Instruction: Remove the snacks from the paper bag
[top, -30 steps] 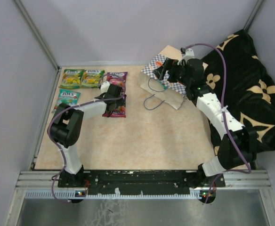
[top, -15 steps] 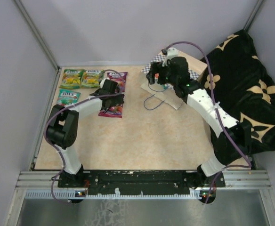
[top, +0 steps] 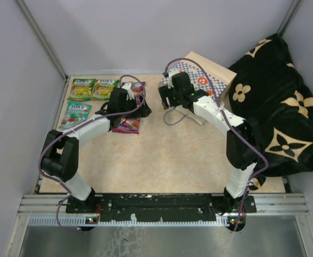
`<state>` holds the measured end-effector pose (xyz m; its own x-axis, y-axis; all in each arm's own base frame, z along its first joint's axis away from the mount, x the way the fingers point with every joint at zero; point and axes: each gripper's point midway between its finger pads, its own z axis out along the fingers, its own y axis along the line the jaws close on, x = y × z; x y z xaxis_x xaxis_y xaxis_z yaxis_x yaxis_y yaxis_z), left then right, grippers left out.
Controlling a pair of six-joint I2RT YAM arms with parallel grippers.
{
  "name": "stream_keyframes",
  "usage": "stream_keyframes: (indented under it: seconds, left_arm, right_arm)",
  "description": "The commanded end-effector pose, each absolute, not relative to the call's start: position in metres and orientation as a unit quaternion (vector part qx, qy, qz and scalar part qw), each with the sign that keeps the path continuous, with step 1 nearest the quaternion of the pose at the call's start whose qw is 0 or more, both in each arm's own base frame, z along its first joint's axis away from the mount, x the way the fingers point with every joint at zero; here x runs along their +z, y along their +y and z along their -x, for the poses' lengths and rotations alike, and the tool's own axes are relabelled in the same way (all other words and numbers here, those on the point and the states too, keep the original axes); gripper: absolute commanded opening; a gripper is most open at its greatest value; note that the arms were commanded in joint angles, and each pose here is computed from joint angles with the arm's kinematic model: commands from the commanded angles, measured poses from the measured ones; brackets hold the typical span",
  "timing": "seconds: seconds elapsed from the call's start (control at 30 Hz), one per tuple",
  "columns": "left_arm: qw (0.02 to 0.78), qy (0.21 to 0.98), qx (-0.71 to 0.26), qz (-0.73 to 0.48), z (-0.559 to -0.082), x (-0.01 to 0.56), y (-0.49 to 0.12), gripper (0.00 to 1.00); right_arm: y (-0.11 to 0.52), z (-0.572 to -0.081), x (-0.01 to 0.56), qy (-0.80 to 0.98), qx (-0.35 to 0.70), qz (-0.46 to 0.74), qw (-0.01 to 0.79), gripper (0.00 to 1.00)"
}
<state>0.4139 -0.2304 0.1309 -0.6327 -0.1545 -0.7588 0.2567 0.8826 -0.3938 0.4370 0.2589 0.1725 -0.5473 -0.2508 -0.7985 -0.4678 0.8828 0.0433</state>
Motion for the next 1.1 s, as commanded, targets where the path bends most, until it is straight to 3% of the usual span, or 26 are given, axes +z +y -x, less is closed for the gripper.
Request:
stream_keyframes:
  seconds: [0.0, 0.1, 0.13, 0.17, 0.23, 0.33, 0.63, 0.87, 1.07]
  left_arm:
    - [0.434, 0.857, -0.271, -0.059, -0.412, 0.138, -0.243, 1.0]
    - [0.436, 0.852, -0.282, -0.066, -0.411, 0.139, -0.246, 1.0]
    - [0.436, 0.851, -0.287, -0.068, -0.41, 0.139, -0.248, 1.0]
    - [0.436, 0.847, -0.295, -0.072, -0.409, 0.138, -0.251, 1.0]
    - [0.437, 0.839, -0.313, -0.082, -0.409, 0.139, -0.257, 1.0]
    - [0.448, 0.813, -0.357, -0.105, -0.409, 0.145, -0.273, 1.0]
    - [0.445, 0.697, -0.545, -0.137, -0.416, 0.171, -0.339, 1.0]
    - [0.462, 0.64, -0.61, -0.065, -0.441, 0.188, -0.384, 1.0]
    - [0.47, 0.621, -0.627, 0.022, -0.45, 0.181, -0.413, 0.99]
  right_arm:
    - [0.262, -0.464, 0.2, 0.849, 0.107, 0.201, 0.476, 0.73]
    - [0.265, -0.473, 0.195, 0.85, 0.104, 0.204, 0.475, 0.71]
    - [0.267, -0.475, 0.195, 0.85, 0.107, 0.206, 0.473, 0.64]
    - [0.268, -0.476, 0.194, 0.85, 0.11, 0.208, 0.471, 0.55]
    - [0.271, -0.473, 0.196, 0.848, 0.12, 0.211, 0.471, 0.29]
    - [0.271, -0.467, 0.208, 0.839, 0.141, 0.212, 0.48, 0.0]
    - [0.247, -0.448, 0.276, 0.801, 0.218, 0.181, 0.528, 0.0]
    - [0.236, -0.43, 0.341, 0.76, 0.261, 0.144, 0.578, 0.0]
    - [0.239, -0.426, 0.358, 0.745, 0.293, 0.117, 0.588, 0.0]
